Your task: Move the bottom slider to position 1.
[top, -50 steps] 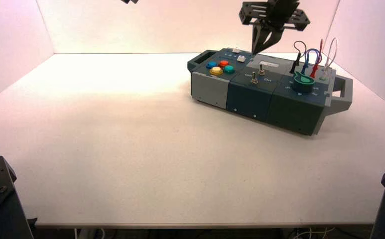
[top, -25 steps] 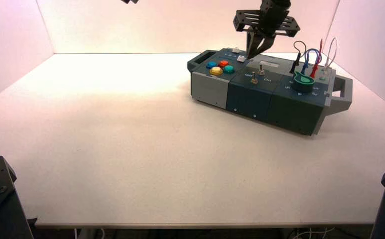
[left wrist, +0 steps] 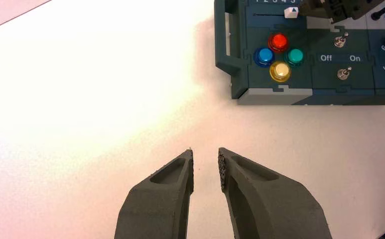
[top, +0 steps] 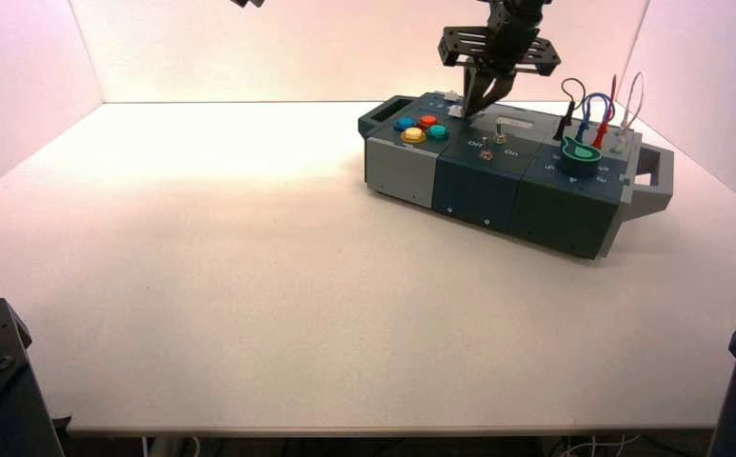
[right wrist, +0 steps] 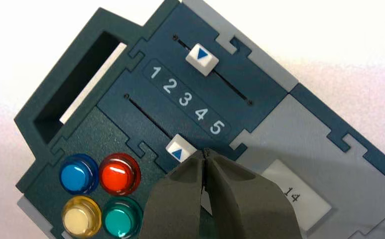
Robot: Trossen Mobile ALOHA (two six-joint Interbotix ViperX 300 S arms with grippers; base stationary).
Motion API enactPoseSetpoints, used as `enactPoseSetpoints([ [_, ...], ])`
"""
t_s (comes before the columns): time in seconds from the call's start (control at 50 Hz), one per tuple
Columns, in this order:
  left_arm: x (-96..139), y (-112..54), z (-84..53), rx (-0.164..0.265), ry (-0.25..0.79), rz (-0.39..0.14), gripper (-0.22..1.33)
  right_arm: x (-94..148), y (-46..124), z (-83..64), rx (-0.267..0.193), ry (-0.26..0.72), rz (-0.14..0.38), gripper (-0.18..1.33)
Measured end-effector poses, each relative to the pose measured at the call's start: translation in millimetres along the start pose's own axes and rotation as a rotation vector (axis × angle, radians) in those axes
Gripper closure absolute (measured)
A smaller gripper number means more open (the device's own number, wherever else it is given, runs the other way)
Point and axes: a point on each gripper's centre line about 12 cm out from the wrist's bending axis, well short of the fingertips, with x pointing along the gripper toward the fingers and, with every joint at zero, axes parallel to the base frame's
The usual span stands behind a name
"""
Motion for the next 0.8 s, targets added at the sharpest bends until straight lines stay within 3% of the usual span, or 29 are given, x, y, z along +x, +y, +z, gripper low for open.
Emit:
enactPoseSetpoints([
  [0.26, 0.5, 0.3, -0.2, 0.002, 0.002, 0.002, 0.50, 6.3, 4.0, 7.6, 0.015, -0.005, 0.014, 1.28],
  [0.8, 0.5, 0.2, -0.9, 0.003, 0.008, 0.001, 0.50, 17.0, 35.5, 20.8, -0.030, -0.001, 0.052, 1.29],
])
